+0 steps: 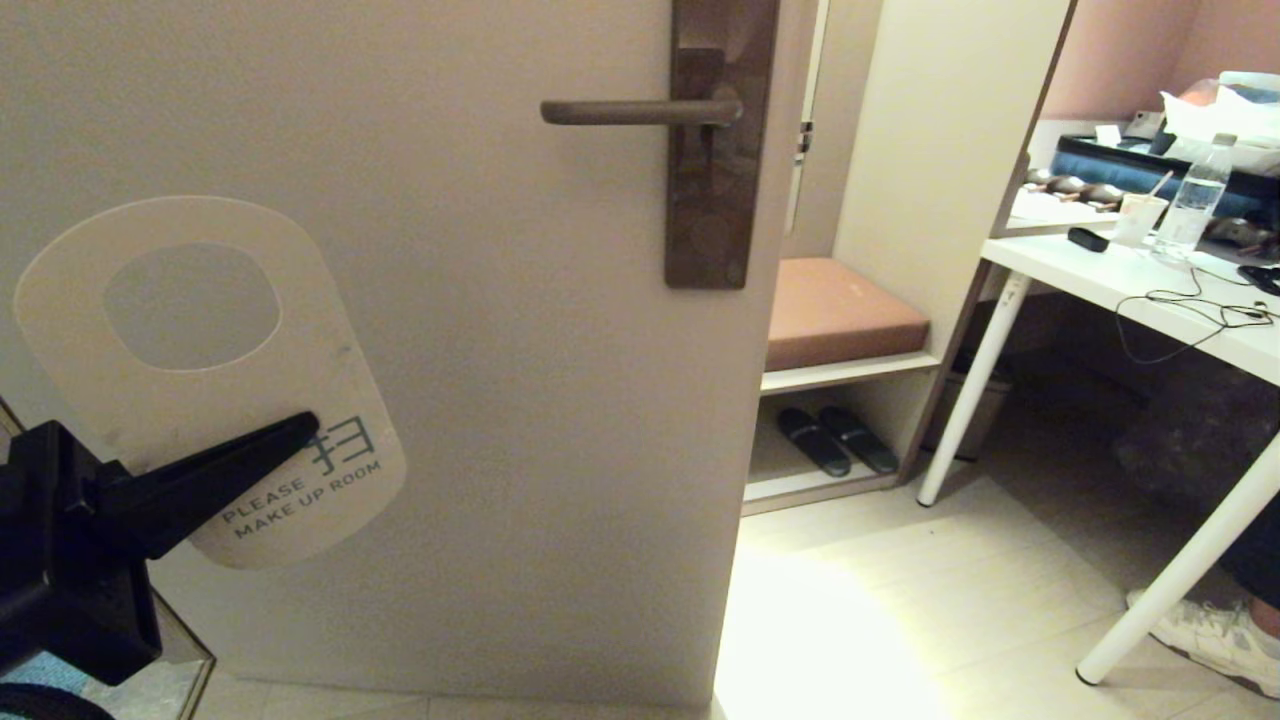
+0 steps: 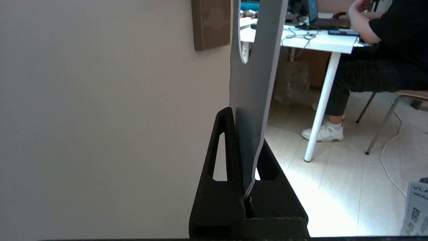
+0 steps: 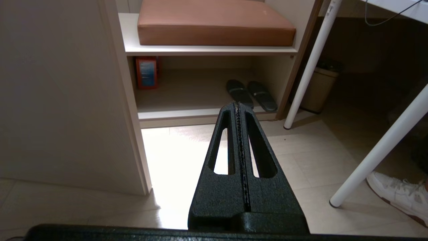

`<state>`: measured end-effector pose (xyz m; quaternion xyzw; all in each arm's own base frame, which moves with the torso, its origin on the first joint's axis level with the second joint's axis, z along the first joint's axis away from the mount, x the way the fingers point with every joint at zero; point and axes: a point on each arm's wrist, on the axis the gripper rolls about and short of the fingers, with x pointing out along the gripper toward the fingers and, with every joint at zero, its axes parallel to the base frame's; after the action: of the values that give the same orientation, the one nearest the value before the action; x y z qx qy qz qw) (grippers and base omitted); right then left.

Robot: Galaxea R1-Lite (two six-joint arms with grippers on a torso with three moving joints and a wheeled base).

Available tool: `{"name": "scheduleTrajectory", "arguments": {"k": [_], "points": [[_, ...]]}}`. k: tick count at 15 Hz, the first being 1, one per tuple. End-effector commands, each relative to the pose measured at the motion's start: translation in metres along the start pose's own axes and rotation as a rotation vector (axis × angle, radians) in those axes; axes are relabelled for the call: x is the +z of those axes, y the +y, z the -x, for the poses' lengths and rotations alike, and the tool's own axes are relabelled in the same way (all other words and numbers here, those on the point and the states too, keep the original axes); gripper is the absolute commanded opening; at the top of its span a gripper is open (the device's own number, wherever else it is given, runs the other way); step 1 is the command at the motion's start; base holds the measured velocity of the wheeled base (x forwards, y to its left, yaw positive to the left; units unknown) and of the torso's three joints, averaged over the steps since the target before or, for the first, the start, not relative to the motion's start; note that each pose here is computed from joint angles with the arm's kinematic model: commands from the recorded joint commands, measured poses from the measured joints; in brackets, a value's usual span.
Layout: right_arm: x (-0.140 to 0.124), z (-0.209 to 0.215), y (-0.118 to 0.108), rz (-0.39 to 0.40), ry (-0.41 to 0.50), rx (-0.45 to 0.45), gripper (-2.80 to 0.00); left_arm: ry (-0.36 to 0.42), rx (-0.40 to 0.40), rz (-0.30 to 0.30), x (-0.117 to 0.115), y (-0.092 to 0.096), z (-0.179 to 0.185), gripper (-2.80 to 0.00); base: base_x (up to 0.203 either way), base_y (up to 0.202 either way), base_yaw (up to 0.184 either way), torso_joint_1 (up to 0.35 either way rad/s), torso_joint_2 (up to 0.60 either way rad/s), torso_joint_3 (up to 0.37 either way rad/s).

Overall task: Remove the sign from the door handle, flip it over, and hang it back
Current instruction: Hang the sign back with the other side facing out

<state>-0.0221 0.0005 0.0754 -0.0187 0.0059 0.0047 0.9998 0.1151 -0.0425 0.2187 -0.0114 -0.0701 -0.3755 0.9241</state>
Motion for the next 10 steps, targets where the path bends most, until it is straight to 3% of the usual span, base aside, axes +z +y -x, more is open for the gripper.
{"name": "scheduleTrajectory", "arguments": {"k": [1,6,10], "points": [[0.0,0.001,0.0,0.001,-0.009,0.0,-2.8,-0.013,0.001,-0.007,0.002,-0.001,0.002,-2.8,0.0,0.0,0.0,0.0,0.0,0.0],[0.0,0.001,0.0,0.001,-0.009,0.002,-2.8,-0.015,0.006,0.009,0.004,0.001,0.0,-2.8,0.0,0.0,0.0,0.0,0.0,0.0],[0.0,0.001,0.0,0.001,-0.009,0.001,-2.8,-0.043,0.05,0.029,0.019,0.014,-0.013,-2.8,0.0,0.0,0.0,0.0,0.0,0.0]]}}
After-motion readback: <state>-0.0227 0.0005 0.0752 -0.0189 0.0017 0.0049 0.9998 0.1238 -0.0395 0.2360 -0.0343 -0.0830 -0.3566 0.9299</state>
